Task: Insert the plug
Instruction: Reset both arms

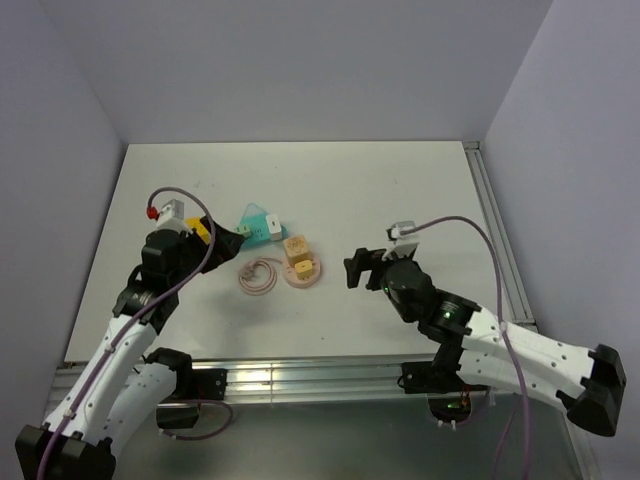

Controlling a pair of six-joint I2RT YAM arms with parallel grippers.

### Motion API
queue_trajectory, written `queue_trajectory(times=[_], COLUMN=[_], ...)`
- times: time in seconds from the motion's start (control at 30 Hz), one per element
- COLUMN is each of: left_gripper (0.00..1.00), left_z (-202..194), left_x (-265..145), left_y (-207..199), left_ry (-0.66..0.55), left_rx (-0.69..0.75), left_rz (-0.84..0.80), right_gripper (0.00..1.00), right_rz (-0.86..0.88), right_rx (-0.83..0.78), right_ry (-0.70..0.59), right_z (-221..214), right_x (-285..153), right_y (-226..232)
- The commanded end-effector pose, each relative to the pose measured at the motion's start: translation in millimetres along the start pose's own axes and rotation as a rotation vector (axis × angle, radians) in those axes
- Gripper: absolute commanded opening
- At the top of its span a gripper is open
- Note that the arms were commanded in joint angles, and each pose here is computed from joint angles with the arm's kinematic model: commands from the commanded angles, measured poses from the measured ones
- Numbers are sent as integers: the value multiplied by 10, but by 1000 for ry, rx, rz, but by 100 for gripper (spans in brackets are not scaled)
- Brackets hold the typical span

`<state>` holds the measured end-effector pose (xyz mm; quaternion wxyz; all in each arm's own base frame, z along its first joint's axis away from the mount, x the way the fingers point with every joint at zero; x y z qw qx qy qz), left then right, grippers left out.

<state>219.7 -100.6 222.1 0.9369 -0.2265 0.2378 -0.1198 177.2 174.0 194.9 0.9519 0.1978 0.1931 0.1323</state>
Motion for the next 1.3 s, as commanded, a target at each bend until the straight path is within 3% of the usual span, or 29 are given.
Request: queue_trajectory(times=[0.0,0.2,0.4,1.27], left_gripper=[99,99,100,99], left_z=[38,-183,-422,-508], left_x=[-57,-136,-123,-131], left_y=[68,191,319,357], left_ry=[-141,-249,-279,-292], left_rx=[-9,-19,55,86], left_rz=[5,-48,-83,-103], right_gripper=[100,100,100,100], right_rz=[-18,-142,-251,-194], right_rx=[109,194,229,231], right_ry=[-180,-272,-297,-292], right_z=[231,189,78,-58], right_x=[-123,-231,-247,-200], right_y=[-130,-462,-671,-693])
Point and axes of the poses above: each gripper's point midway between its finger pads, its own x axis out along the fingers, its own y axis along the line the jaws close on, z = x × y, the point moved 6 cm from there along -x, back along the fingers, and after that the axes turned 12 degrees about x, right-handed, at the moved point
